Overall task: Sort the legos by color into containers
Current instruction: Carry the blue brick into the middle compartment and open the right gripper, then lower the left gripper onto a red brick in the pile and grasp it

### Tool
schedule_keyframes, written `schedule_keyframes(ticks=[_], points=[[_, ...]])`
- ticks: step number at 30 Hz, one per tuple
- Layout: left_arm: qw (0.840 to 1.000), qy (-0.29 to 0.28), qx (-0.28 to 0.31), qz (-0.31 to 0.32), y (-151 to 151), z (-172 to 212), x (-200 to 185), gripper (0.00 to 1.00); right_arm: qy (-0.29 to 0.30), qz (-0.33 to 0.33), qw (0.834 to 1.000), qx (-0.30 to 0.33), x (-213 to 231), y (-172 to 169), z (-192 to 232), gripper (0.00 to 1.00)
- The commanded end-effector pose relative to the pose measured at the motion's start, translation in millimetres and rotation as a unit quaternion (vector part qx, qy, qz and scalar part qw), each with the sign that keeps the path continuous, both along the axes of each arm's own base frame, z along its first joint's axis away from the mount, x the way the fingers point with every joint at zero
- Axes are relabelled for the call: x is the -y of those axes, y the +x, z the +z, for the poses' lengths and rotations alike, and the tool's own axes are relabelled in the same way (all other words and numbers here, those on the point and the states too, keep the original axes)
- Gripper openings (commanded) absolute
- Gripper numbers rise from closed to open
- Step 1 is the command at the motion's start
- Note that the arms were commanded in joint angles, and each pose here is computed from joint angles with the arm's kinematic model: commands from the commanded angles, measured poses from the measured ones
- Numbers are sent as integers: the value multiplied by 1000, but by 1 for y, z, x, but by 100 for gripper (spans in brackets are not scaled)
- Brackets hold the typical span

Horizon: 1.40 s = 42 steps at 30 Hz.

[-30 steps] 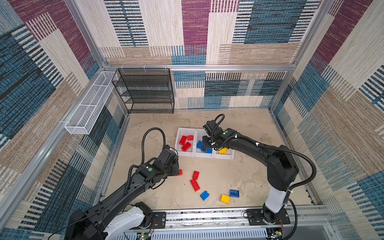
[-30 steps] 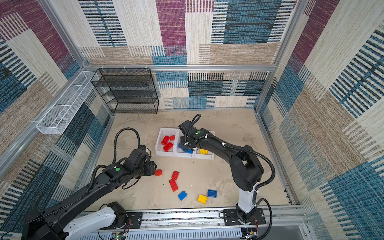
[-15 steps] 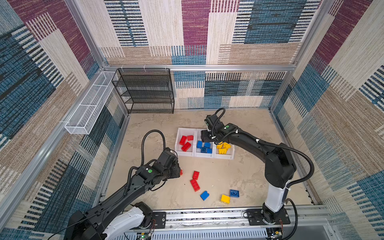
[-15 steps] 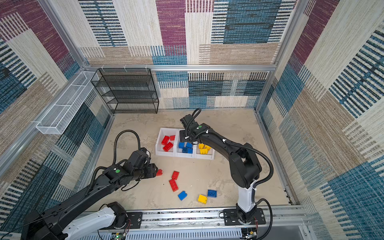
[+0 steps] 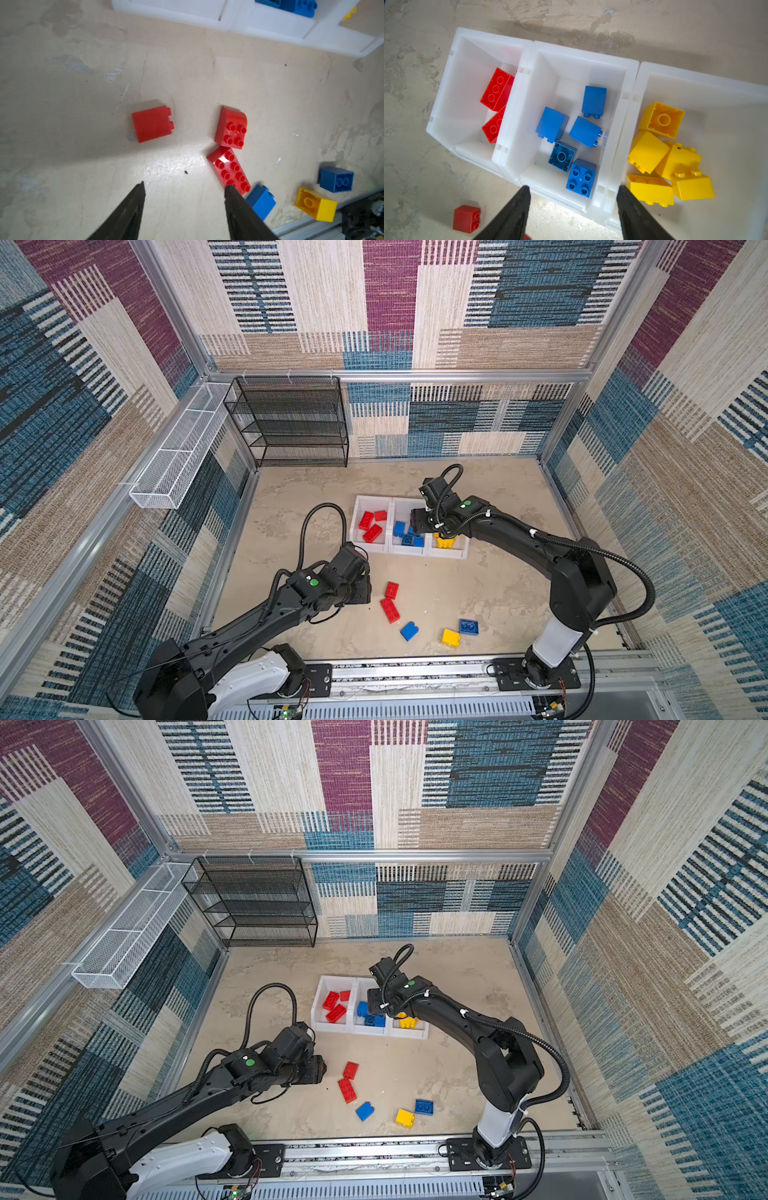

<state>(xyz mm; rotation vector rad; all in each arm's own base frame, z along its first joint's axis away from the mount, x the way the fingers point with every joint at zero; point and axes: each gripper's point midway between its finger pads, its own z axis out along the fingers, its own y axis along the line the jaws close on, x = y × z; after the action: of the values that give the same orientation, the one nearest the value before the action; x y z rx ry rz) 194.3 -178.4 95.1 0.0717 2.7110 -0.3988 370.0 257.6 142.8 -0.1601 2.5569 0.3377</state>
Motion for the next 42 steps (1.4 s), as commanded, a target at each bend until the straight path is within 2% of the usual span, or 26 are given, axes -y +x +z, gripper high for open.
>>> schedule_keyframes(ticks=[1,9,21,35,39,42], points=[[1000,2,-11,-2,-4,-3,16,65,15,-5,1000,7,0,-1,4,69],[998,35,-41,-36,-14,-20,51,67,24,-10,1000,2,6,-12,-1,69],[992,59,-90,-71,-21,-46,78,65,30,-21,999,-5,20,-25,-9,70],[986,108,-111,-68,-25,-68,66,51,33,-22,999,-18,20,-28,-18,69],[986,108,-104,-74,-23,-65,69,51,32,-21,999,-18,20,-28,-19,69],[986,111,-94,-78,-21,-61,71,55,31,-23,999,-18,21,-28,-20,69]])
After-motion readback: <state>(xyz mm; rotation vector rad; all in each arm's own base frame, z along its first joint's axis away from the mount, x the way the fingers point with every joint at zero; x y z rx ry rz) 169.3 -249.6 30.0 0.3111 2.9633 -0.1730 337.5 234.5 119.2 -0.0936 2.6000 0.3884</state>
